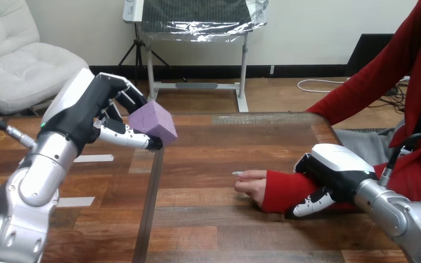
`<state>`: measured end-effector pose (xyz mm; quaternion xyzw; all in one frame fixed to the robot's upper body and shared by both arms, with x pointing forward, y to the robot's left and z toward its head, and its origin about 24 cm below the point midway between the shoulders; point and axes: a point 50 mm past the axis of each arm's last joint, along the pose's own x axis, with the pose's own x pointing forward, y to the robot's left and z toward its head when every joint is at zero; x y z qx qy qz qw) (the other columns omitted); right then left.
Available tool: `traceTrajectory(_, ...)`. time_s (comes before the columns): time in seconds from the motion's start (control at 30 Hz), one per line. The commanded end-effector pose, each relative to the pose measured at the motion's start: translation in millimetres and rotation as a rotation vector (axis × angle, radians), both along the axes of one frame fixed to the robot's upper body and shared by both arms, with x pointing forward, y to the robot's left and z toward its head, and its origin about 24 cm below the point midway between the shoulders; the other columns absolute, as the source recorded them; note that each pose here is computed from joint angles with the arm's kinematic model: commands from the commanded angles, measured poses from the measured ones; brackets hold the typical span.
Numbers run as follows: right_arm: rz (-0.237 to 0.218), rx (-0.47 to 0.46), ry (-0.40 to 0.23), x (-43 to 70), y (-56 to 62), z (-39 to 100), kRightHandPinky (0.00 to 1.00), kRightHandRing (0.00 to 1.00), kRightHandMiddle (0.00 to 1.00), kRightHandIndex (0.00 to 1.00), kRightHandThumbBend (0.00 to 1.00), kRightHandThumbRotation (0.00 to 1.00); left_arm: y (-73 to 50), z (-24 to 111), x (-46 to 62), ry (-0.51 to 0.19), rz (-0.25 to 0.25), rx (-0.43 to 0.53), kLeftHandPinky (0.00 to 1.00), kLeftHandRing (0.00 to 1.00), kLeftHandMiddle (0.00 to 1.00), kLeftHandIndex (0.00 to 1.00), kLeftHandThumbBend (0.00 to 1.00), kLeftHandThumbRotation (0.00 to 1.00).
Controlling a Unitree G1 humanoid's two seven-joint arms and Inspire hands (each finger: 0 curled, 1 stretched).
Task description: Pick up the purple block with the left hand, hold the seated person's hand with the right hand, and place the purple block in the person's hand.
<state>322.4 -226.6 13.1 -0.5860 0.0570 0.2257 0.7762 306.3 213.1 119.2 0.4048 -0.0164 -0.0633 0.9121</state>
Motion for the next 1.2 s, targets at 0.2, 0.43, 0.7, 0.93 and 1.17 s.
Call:
traceTrajectory(0.2, 0.017, 0.101, -0.125, 13.5, 5.6, 33.4, 0.22, 0.25, 0.29, 0.29, 0.71, 0.26, -6.6, 11.8, 24.1, -0.09, -0.009, -0.061, 0.22, 0.27, 0.34, 0.41, 0.72, 0.0)
traceTrajectory(0.43, 0.021, 0.118, -0.142, 14.3, 7.0, 40.2, 0.25, 0.28, 0.32, 0.33, 0.71, 0.29, -10.5, 6.0, 33.4, -0.075, -0.005, -0.064, 0.2, 0.26, 0.32, 0.41, 0.71, 0.0)
traceTrajectory(0.7, 0.027, 0.153, -0.157, 14.1, 9.2, 47.4, 0.25, 0.28, 0.32, 0.34, 0.71, 0.31, -17.3, -0.2, 42.3, -0.058, -0.007, -0.063, 0.2, 0.26, 0.33, 0.42, 0.71, 0.0)
traceTrajectory(0.93, 0.04, 0.183, -0.174, 13.9, 13.0, 53.3, 0.24, 0.27, 0.31, 0.33, 0.72, 0.31, -22.8, -4.5, 49.5, -0.045, -0.019, -0.084, 0.21, 0.28, 0.35, 0.42, 0.7, 0.0)
traceTrajectory(1.17, 0.051, 0.2, -0.185, 13.8, 17.1, 58.9, 0.23, 0.26, 0.31, 0.32, 0.71, 0.32, -28.1, -9.1, 56.6, -0.03, -0.017, -0.089, 0.23, 0.29, 0.36, 0.43, 0.71, 0.0)
